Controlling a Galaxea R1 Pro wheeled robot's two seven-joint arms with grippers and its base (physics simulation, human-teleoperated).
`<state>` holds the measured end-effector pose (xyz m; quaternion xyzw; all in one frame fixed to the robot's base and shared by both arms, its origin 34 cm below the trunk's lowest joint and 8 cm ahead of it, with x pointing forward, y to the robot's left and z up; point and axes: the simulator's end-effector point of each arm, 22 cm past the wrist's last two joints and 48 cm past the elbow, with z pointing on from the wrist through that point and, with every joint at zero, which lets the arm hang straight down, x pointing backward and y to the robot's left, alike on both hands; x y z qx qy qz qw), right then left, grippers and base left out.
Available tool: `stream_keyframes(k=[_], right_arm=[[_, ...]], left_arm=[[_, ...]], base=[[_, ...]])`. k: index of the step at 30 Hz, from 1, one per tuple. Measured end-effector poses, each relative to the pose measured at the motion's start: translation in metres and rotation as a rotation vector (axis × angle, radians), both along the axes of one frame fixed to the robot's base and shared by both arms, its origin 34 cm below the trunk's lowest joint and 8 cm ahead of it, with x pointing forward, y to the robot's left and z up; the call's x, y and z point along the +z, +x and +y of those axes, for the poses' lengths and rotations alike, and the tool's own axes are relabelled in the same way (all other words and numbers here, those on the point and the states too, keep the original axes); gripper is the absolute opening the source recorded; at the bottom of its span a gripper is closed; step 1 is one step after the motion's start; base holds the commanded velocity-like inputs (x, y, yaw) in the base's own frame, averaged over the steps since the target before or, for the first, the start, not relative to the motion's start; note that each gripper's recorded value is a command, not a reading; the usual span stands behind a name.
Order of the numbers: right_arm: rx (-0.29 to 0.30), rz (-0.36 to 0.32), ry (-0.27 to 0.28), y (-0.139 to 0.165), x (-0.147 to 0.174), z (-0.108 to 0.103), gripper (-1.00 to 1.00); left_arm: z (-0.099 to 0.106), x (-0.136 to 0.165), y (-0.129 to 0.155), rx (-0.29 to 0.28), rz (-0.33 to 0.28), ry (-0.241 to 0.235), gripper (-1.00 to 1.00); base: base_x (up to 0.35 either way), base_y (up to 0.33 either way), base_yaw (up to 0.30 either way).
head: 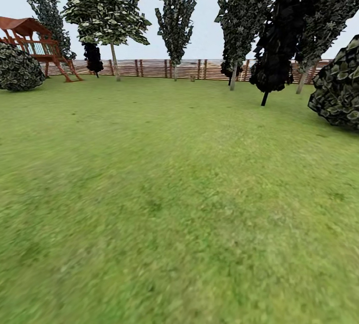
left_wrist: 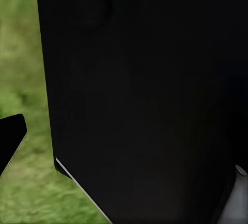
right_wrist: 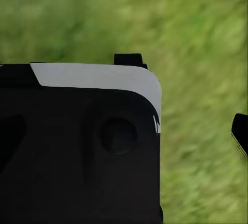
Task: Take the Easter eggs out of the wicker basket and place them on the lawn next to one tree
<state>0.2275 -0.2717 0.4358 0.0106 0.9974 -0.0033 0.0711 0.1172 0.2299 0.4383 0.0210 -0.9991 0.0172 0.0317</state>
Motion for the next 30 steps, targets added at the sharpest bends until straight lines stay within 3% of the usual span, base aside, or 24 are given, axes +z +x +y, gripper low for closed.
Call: stream_keyframes(k=[30], right_arm=[[0.000, 0.000, 0.000, 0.0000, 0.0000, 0.0004, 1.00]], left_arm=[[0.0006, 0.0000, 0.0000, -0.001, 0.000, 0.003, 1.00]], base=[[0.332, 0.000, 0.000]])
